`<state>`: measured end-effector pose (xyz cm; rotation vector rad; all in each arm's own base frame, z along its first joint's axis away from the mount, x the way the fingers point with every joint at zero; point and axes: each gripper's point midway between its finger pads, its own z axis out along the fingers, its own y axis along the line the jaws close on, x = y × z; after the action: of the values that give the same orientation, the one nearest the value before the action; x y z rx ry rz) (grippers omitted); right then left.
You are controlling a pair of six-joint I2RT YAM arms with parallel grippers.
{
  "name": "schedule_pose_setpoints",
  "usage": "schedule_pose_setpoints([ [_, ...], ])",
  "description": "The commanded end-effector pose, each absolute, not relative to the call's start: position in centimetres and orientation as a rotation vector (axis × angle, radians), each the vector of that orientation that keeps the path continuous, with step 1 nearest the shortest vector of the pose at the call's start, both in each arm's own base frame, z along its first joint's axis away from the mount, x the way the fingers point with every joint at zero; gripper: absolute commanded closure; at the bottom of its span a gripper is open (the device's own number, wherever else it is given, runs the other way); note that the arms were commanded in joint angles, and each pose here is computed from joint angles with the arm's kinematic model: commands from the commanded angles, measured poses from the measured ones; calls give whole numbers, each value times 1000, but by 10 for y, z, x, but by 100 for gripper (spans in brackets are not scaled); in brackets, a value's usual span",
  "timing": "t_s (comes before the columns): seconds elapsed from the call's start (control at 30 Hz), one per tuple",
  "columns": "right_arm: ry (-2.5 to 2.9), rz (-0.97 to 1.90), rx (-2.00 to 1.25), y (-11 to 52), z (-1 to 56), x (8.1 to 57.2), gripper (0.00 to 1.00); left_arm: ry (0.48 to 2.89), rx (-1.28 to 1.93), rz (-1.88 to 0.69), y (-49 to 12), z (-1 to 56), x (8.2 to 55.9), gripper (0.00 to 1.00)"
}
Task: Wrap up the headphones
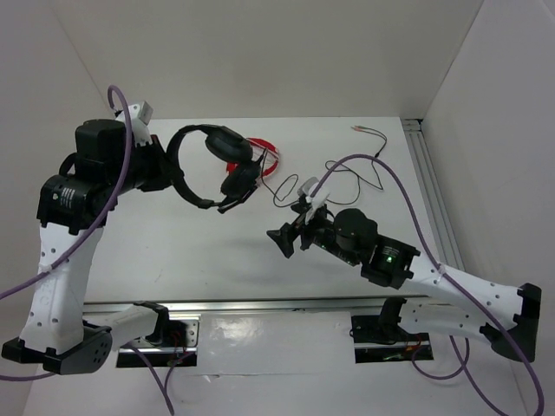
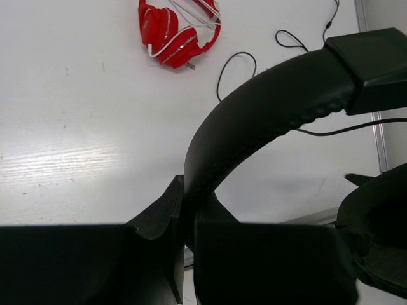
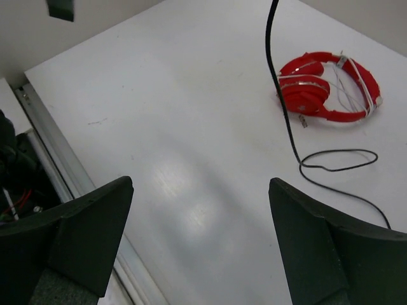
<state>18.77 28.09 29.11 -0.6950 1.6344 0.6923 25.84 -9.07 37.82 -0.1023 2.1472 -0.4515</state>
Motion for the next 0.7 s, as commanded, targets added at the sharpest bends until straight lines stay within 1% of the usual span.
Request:
schedule_pose_setpoints([
  [0.0,1538,638,-697,290,289,207,6,2045,-39,-586,-104,411,246,100],
  [0.07,1505,640,-653,289,293,216,6,2048,-37,-615,-107,412,239,100],
  [0.2,1516,636,-592,276,285,252,7,2025,-73,-647,-106,419,232,100],
  [0.3,1516,694,-573,274,284,270,12,2004,-59,-681,-108,425,222,100],
  [0.43,1507,741,-565,276,278,285,19,2015,-56,-747,-116,423,213,100],
  [0.47,1507,767,-579,281,274,288,25,2017,-41,-767,-119,422,209,100],
  [0.6,1500,838,-579,293,271,296,39,1996,-43,-838,-126,426,202,100],
  [0.67,1494,892,-601,303,267,293,39,1996,-43,-838,-126,426,202,100],
])
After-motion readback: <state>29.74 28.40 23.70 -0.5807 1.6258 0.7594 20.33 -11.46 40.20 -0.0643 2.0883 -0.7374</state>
